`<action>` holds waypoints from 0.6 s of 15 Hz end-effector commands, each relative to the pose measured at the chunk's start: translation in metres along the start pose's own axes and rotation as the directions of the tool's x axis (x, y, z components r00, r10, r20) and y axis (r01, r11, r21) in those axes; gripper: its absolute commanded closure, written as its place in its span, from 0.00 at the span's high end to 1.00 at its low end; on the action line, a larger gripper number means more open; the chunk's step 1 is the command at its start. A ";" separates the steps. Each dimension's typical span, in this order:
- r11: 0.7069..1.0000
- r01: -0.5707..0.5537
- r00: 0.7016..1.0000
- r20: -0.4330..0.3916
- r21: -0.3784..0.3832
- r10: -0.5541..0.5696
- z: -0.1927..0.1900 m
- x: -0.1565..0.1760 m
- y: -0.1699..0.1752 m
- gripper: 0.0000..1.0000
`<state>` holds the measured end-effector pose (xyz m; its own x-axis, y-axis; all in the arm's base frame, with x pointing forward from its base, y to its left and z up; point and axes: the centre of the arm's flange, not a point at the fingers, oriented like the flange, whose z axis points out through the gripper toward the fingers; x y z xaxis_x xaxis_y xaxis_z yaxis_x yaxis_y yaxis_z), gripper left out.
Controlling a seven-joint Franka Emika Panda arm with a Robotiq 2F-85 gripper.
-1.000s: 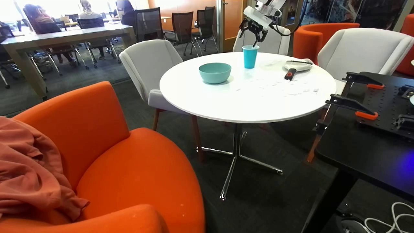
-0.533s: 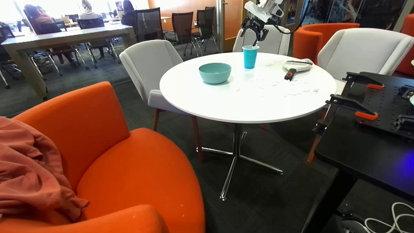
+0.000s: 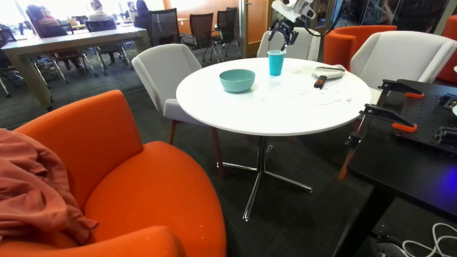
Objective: Pick up a white thing from the table and put it in the cup
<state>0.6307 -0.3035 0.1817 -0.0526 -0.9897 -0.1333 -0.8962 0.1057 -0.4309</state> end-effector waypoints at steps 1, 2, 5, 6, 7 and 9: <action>0.999 -0.037 0.999 0.026 0.012 0.037 -0.006 -0.004 -0.006 1.00; 0.999 -0.041 0.999 0.030 0.019 0.040 -0.006 -0.004 -0.006 1.00; 0.997 -0.064 0.998 0.024 0.044 0.063 -0.007 -0.003 -0.007 1.00; 0.996 -0.069 0.997 0.026 0.047 0.068 -0.006 -0.002 -0.008 1.00; 0.996 -0.074 0.997 0.025 0.046 0.073 -0.005 -0.002 -0.009 1.00; 0.996 -0.075 0.997 0.021 0.047 0.074 -0.003 -0.001 -0.009 1.00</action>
<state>0.6324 -0.3047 0.1850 -0.0972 -0.9803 -0.1721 -0.8761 0.1663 -0.4525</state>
